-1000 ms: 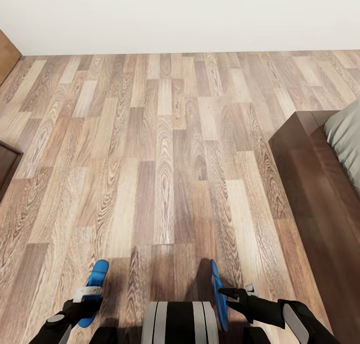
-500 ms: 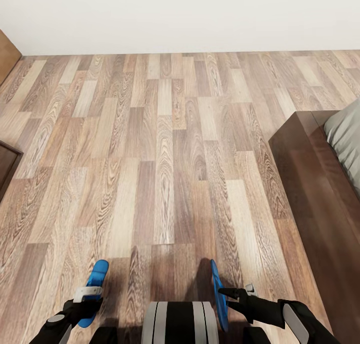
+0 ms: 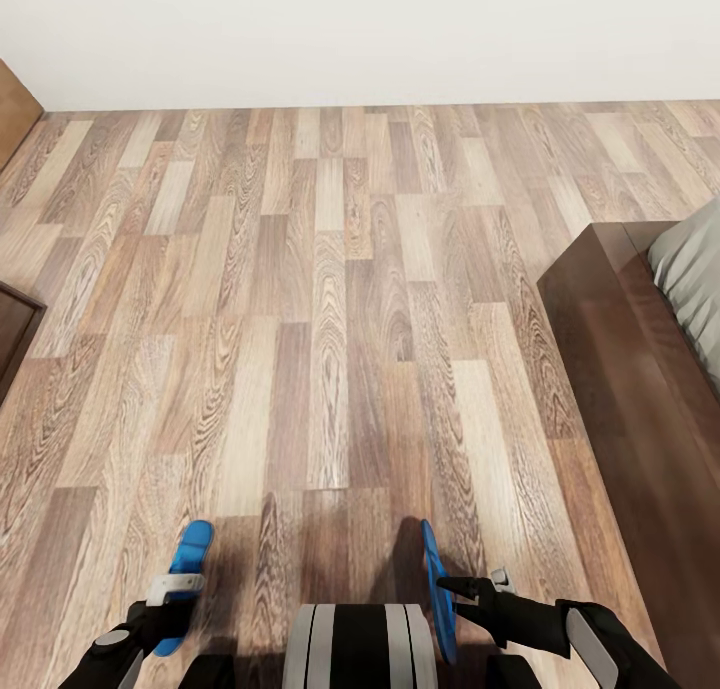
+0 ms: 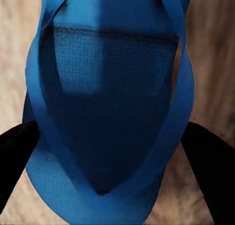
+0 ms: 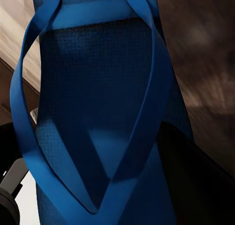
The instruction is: In the bedroom, move the book from the bed onto either nightstand, and place the two sandals side by side next to the bed.
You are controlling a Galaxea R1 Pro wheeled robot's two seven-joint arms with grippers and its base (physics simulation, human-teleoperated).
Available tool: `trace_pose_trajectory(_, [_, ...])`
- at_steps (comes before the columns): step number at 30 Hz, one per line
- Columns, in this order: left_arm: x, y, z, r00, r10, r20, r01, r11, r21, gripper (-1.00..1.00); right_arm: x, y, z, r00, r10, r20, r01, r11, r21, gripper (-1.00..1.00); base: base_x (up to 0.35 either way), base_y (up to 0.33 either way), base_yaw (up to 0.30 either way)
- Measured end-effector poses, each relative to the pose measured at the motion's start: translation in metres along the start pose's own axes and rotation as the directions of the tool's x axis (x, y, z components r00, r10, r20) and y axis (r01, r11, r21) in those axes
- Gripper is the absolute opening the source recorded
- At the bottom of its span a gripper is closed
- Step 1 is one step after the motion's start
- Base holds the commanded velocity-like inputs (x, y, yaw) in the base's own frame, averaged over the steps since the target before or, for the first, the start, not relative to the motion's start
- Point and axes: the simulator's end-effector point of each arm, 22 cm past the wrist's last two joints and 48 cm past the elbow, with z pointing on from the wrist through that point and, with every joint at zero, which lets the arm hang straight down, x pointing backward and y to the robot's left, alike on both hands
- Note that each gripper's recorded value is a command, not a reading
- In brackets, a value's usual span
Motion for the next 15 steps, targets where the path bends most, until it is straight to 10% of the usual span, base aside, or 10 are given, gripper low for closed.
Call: trace_pose_trajectory(15, [-0.0001,0.0001,0.0000,1.000,0.000,0.000,0.000,1.000,0.000,-1.00,0.0000,0.0000,0.0000,1.000,0.000,0.000,0.000,1.000,0.000,-1.00,0.000,0.000,0.000])
